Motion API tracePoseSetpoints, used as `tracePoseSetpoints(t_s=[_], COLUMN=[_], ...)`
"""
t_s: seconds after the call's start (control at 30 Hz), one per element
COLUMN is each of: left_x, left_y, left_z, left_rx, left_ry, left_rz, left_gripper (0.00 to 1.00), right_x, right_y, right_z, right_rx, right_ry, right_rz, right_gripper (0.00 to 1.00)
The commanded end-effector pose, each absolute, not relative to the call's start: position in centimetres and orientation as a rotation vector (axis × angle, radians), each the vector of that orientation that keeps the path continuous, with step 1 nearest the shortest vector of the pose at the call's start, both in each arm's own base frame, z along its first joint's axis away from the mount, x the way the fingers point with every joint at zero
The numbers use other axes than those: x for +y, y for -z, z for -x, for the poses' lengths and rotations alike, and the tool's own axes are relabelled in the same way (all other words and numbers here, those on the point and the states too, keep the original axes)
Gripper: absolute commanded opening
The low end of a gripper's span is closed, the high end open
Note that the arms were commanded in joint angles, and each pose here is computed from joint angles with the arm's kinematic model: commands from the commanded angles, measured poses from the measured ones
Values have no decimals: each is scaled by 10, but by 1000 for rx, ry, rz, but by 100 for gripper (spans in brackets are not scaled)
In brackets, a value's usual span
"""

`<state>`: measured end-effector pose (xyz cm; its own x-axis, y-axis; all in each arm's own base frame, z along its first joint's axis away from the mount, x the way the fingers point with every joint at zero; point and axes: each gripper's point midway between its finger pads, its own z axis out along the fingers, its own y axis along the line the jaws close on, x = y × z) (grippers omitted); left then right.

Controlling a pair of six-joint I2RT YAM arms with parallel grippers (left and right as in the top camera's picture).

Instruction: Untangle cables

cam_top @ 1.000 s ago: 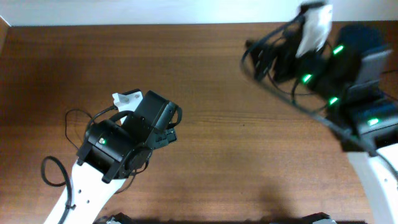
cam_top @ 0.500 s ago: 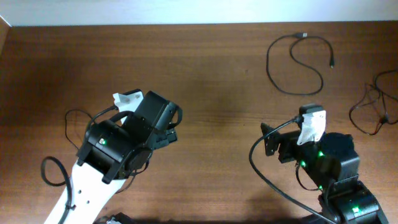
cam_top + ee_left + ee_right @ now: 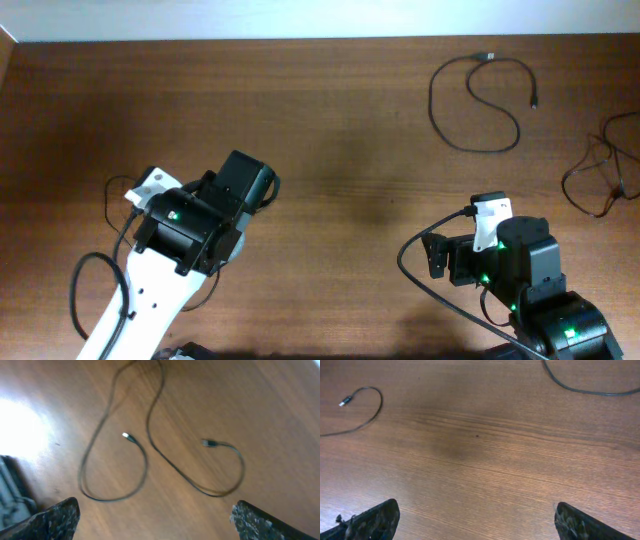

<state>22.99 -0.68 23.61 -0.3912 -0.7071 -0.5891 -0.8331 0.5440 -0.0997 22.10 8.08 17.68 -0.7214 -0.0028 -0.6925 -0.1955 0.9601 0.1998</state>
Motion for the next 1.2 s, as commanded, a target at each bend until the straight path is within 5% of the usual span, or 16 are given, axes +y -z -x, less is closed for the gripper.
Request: tracePoseSetpoints(t_s=[0.0,0.07,0.3,0.47,0.67,0.83,0.97,1.07,1.17], left_x=[17,34,47,28,41,43,60,67,54], left_y=[-250,-236,-192,-108,-59,13,38,38,25], left_z=[-239,-242,-232,-244,-234,-246,-247,-257,-304], left_rx=[2201,2442,2642,2623,2366,2439,2424,2380,2474], left_ry=[-467,-502,0,190,88,-29,-187,-190,46], left_rz=[1008,821,1151,1263,1806,1946,1929,1895,1658], left_gripper=[99,99,99,99,99,100,77,0,0], right_x=[87,87,87,87,87,87,87,87,87], right_y=[-180,-180,-180,-180,-180,-180,-180,-180,-180], right_z=[-220,-220,-220,-220,-220,-220,-220,-220,-220], right_rx=[2357,2358,2358,2358,2358,2358,2358,2358,2358], right_ry=[-407,-407,-407,-407,-407,-408,-407,-407,-407], right_rz=[79,79,78,78,78,79,78,79,79], right_gripper=[99,99,99,99,99,99,99,98,98])
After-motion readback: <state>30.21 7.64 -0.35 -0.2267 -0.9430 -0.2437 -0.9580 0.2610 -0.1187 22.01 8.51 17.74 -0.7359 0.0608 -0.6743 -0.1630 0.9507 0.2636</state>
